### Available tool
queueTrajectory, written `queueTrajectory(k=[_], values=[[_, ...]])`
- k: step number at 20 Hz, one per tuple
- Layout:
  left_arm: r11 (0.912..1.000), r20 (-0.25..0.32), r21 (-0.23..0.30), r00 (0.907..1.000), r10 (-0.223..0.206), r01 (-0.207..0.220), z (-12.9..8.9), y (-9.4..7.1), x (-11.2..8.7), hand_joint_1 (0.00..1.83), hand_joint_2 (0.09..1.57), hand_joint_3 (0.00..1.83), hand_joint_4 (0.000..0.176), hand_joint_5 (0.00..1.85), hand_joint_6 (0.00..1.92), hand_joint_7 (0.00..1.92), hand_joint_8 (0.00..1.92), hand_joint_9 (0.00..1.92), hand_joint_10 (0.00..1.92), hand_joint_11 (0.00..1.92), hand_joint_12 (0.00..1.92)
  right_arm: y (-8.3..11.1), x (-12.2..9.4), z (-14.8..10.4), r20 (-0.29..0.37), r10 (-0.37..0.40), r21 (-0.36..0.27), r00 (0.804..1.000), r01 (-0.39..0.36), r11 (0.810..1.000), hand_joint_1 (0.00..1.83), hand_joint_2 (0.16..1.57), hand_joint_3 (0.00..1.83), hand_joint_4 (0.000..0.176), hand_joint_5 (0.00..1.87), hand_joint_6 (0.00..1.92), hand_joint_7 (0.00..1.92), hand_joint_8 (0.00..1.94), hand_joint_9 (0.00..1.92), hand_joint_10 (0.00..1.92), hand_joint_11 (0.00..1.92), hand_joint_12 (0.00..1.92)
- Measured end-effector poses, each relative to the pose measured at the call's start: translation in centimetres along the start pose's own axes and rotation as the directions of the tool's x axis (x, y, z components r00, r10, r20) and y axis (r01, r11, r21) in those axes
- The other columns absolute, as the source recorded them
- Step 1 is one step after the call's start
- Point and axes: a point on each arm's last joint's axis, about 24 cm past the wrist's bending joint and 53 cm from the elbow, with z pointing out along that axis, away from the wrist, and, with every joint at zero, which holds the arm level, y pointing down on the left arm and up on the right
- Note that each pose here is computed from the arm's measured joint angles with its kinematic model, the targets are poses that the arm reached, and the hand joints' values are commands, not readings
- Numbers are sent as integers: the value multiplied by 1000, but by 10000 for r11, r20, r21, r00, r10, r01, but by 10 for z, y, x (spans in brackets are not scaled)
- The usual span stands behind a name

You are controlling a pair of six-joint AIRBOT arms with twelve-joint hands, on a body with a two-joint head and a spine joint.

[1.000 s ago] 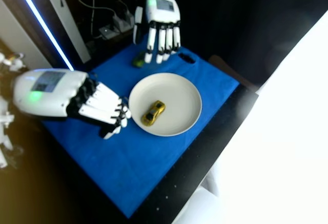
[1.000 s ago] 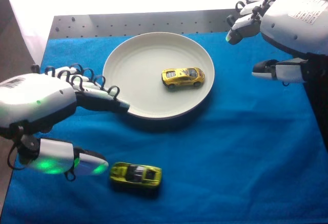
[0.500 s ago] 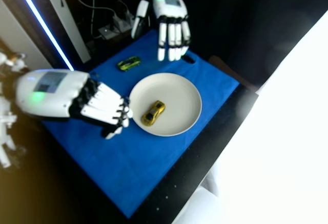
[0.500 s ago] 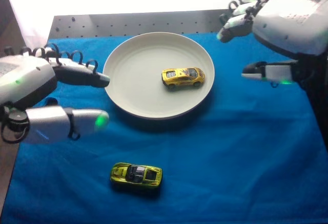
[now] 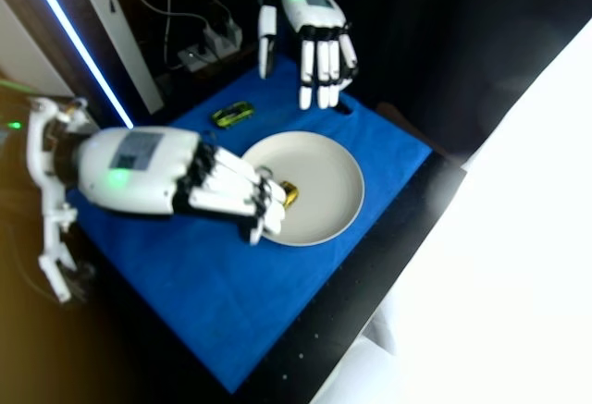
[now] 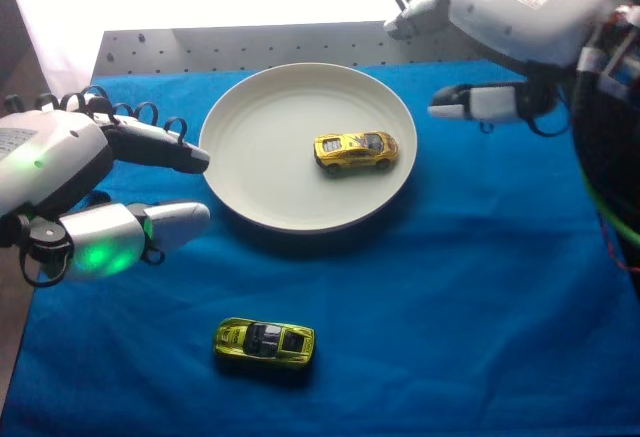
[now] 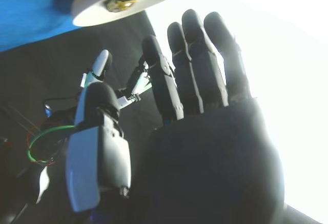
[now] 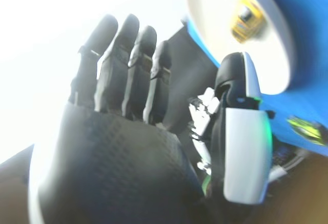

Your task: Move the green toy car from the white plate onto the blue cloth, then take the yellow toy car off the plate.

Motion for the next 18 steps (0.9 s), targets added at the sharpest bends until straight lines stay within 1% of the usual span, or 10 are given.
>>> queueTrajectory(k=[3, 4, 6, 7, 8, 9, 11, 12, 16, 18], values=[[10000, 103, -61, 9999, -64, 64, 0, 1, -2, 424, 1186, 0, 106, 810, 27, 680, 20, 646, 92, 147, 1566, 2, 17, 13, -413, 374, 0, 9984, -375, 9993, 955, 969, 0, 0, 732, 9, 838, 119, 486, 1225, 334, 1879], [10000, 110, -69, 9999, -70, 71, 0, 2, -2, 441, 1187, 0, 97, 823, 30, 694, 24, 661, 101, 165, 1572, 2, 23, 16, -591, 427, 36, 9973, -426, 9991, 958, 968, 0, 0, 742, 6, 815, 215, 480, 1272, 337, 1884], [9999, 107, -83, 9999, -79, 80, 0, 2, -2, 443, 1178, 0, 113, 841, 30, 712, 25, 674, 111, 183, 1557, 0, 30, 20, -792, 406, 112, 9960, -399, 9991, 930, 953, 0, 0, 775, 10, 786, 354, 503, 1245, 357, 1843], [9999, 114, -80, 9999, -79, 80, 0, 2, -2, 807, 1204, 14, 163, 780, 1036, 776, 39, 693, 178, 192, 1502, -3, 32, 22, -870, 436, 195, 9953, -421, 9989, 924, 954, 0, 0, 782, 8, 752, 413, 497, 1206, 342, 1811], [9999, 114, -80, 9999, -86, 87, 0, 2, -2, 864, 1231, 7, 173, 735, 1292, 811, 49, 628, 429, 210, 1512, -6, 35, 24, -937, 516, 301, 9943, -490, 9983, 912, 956, 1, 0, 784, 6, 730, 428, 479, 1159, 309, 1782], [10000, 105, -49, 9999, -33, 34, 0, 1, -2, 874, 1241, 0, 175, 722, 1349, 811, 41, 546, 547, 165, 1469, -11, 39, 27, -1050, 650, 469, 9923, -604, 9971, 908, 957, 1, 0, 810, 16, 695, 412, 421, 1114, 205, 1791], [9999, 78, -91, 9999, -66, 67, -1, 2, -1, 880, 1241, 0, 176, 722, 1358, 797, 29, 511, 576, 155, 1419, -13, 48, 30, -1289, 682, 553, 9893, -615, 9966, 865, 960, 0, 0, 784, 4, 654, 332, 347, 1065, 90, 1810], [9999, 83, -106, 9999, -73, 74, -1, 3, -1, 868, 1249, 2, 176, 705, 1384, 785, 20, 518, 559, 171, 1399, -11, 51, 31, -1383, 696, 536, 9879, -627, 9966, 872, 955, 0, 0, 746, 2, 669, 247, 394, 942, 127, 1731], [9998, 53, -122, 9999, -150, 150, 0, 2, 1, 879, 1242, 1, 176, 720, 1363, 810, 19, 525, 584, 170, 1395, -6, 56, 33, -1520, 714, 467, 9858, -650, 9968, 896, 931, 0, 0, 745, 9, 734, 174, 395, 1026, 150, 1790], [9998, 11, -107, 9999, -160, 160, 0, 2, 4, 872, 1248, 0, 176, 712, 1373, 808, 12, 500, 657, 184, 1429, -5, 55, 34, -1503, 732, 462, 9859, -670, 9967, 887, 930, 0, 0, 768, 10, 760, 133, 431, 938, 156, 1740]])
